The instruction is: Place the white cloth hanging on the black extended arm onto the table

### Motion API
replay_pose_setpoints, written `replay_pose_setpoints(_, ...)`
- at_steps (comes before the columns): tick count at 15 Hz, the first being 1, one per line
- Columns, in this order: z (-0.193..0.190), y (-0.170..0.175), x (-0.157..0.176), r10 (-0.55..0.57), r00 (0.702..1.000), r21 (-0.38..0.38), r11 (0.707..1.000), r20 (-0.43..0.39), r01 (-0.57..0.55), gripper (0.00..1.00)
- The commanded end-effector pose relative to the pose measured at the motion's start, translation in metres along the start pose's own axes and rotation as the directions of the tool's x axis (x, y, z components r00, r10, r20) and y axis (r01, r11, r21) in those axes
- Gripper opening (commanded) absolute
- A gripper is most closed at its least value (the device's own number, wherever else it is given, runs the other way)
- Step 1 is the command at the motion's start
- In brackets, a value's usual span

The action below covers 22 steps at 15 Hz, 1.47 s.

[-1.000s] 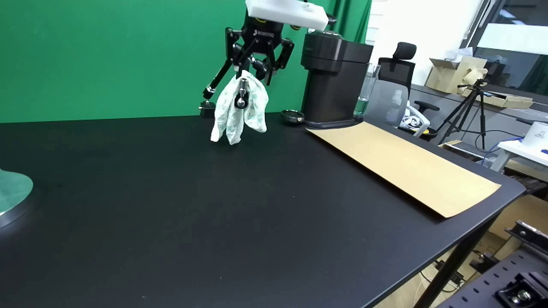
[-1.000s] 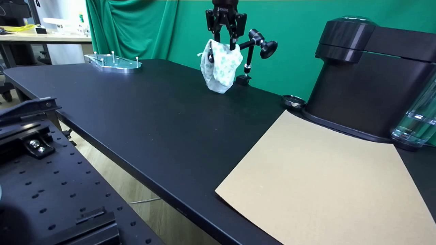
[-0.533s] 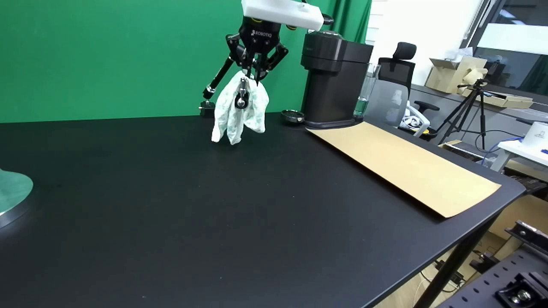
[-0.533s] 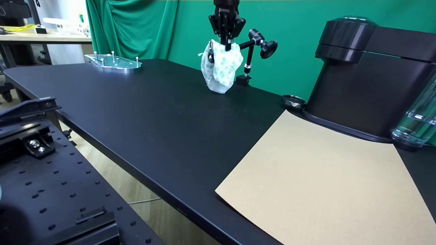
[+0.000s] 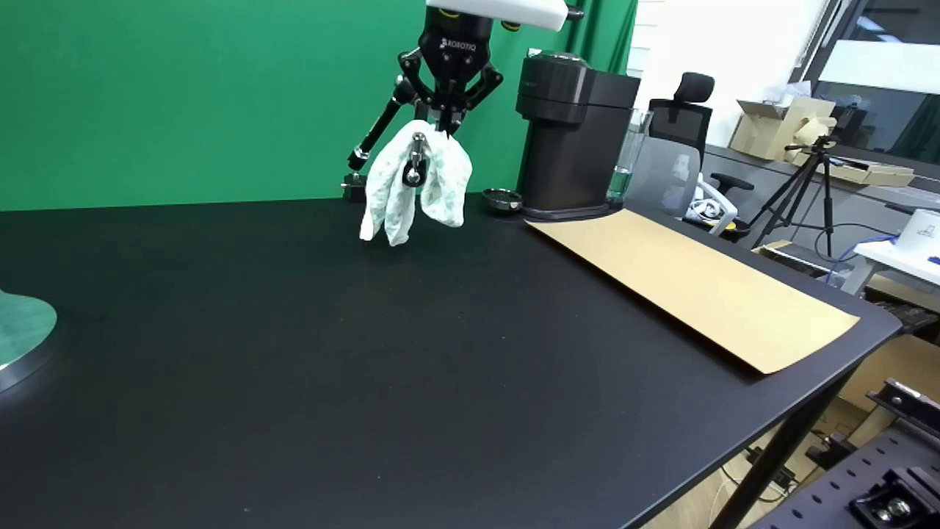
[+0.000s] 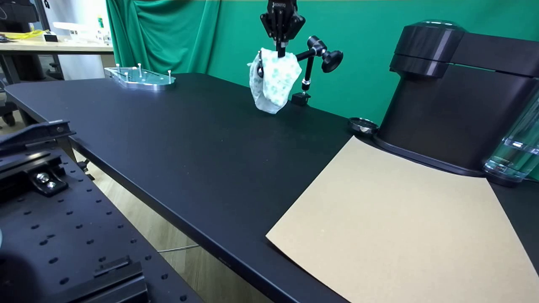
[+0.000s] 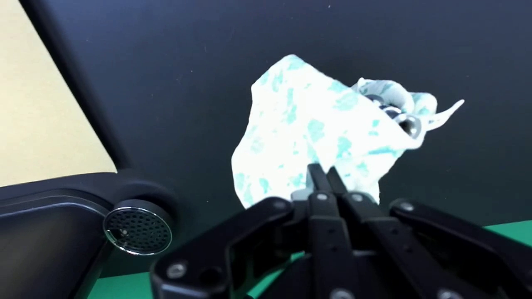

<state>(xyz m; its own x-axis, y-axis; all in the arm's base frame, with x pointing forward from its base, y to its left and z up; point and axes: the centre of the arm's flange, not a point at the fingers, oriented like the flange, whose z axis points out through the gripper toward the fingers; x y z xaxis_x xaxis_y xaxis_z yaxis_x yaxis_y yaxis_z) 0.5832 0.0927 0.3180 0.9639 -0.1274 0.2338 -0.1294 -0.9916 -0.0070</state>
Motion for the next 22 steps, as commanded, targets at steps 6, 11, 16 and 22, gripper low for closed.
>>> replay_pose_setpoints(6,-0.083,0.046,-0.022,0.143,0.989,-0.028,0.989,-0.044,-0.145,0.0)
replay_pose_setpoints(11,-0.099,0.097,-0.037,0.272,0.959,-0.072,0.958,-0.075,-0.278,0.0)
replay_pose_setpoints(16,-0.084,0.138,-0.053,0.337,0.939,-0.152,0.927,-0.069,-0.344,0.0)
replay_pose_setpoints(22,-0.061,0.15,-0.068,0.31,0.95,-0.193,0.934,0.018,-0.301,0.4)
